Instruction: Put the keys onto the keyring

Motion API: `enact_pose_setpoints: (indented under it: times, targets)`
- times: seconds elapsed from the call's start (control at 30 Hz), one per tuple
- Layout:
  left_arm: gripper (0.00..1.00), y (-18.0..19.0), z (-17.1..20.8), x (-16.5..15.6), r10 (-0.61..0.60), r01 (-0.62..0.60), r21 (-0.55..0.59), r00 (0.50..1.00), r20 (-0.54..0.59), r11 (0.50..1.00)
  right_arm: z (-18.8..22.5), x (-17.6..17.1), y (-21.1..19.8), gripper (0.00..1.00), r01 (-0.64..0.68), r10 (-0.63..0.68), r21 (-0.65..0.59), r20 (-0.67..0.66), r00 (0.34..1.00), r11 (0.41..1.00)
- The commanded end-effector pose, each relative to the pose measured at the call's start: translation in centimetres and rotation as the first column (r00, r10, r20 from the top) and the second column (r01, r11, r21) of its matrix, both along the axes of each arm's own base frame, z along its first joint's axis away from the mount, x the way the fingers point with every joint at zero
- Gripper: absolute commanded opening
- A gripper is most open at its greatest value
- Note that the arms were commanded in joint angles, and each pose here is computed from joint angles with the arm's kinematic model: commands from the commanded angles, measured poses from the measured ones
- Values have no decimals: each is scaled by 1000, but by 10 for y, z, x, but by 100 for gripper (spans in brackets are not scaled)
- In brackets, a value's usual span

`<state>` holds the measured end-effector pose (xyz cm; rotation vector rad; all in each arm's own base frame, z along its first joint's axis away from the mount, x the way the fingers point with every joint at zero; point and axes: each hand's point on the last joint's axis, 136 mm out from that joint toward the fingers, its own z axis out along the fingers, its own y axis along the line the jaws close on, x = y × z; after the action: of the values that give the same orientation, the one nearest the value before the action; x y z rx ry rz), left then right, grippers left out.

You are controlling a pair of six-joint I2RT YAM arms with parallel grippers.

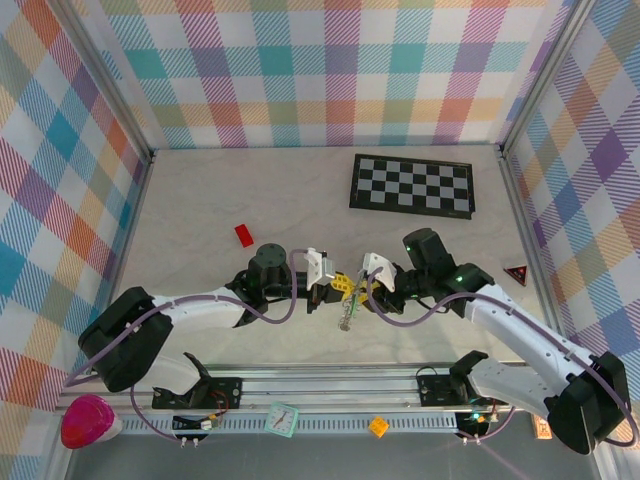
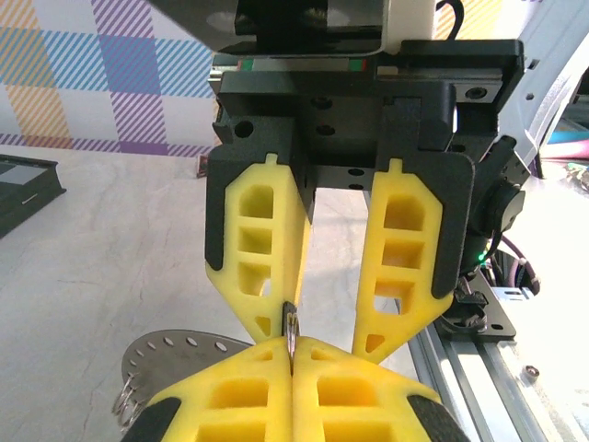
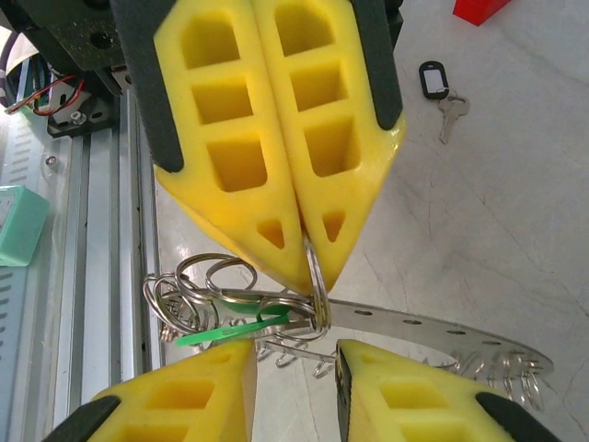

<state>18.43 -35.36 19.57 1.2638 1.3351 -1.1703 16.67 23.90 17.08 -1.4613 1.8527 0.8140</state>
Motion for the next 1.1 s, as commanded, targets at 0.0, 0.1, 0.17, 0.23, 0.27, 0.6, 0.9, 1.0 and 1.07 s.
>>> enact_pose_setpoints:
  times: [0.0, 0.1, 0.17, 0.23, 0.27, 0.6, 0.9, 1.0, 1.07]
  targets:
    - [0, -3, 13, -8, -40, 42, -59, 999, 31, 997, 7, 3, 3, 29, 2, -2, 30, 24, 1000, 1000]
    - [0, -2, 12, -8, -39, 41, -58, 999, 29, 998, 4, 18, -5, 29, 66, -64, -21, 90, 994, 998]
    - [0, -2, 11, -7, -36, 38, -56, 999, 33, 998, 5, 19, -8, 29, 67, -62, -31, 122, 991, 997]
    - [0, -2, 10, -7, -36, 38, -51, 999, 34, 998, 7, 17, -10, 29, 66, -61, -32, 135, 989, 997]
    - [0, -2, 10, -7, -36, 37, -48, 999, 35, 998, 8, 18, -11, 29, 68, -62, -40, 143, 988, 997]
    - [0, -3, 10, -7, -42, 43, -49, 999, 33, 998, 31, 5, 5, 30, -7, 3, 60, 69, 998, 998]
    - [0, -4, 12, -7, -45, 47, -62, 999, 27, 997, 30, 10, 12, 20, -8, 1, 99, 64, 998, 995]
    - [0, -4, 13, -7, -46, 48, -66, 999, 28, 997, 25, 10, 11, 18, -3, -3, 84, 61, 998, 996]
    - [0, -4, 13, -8, -47, 49, -66, 998, 28, 997, 24, 10, 9, 18, 2, -7, 77, 68, 998, 997]
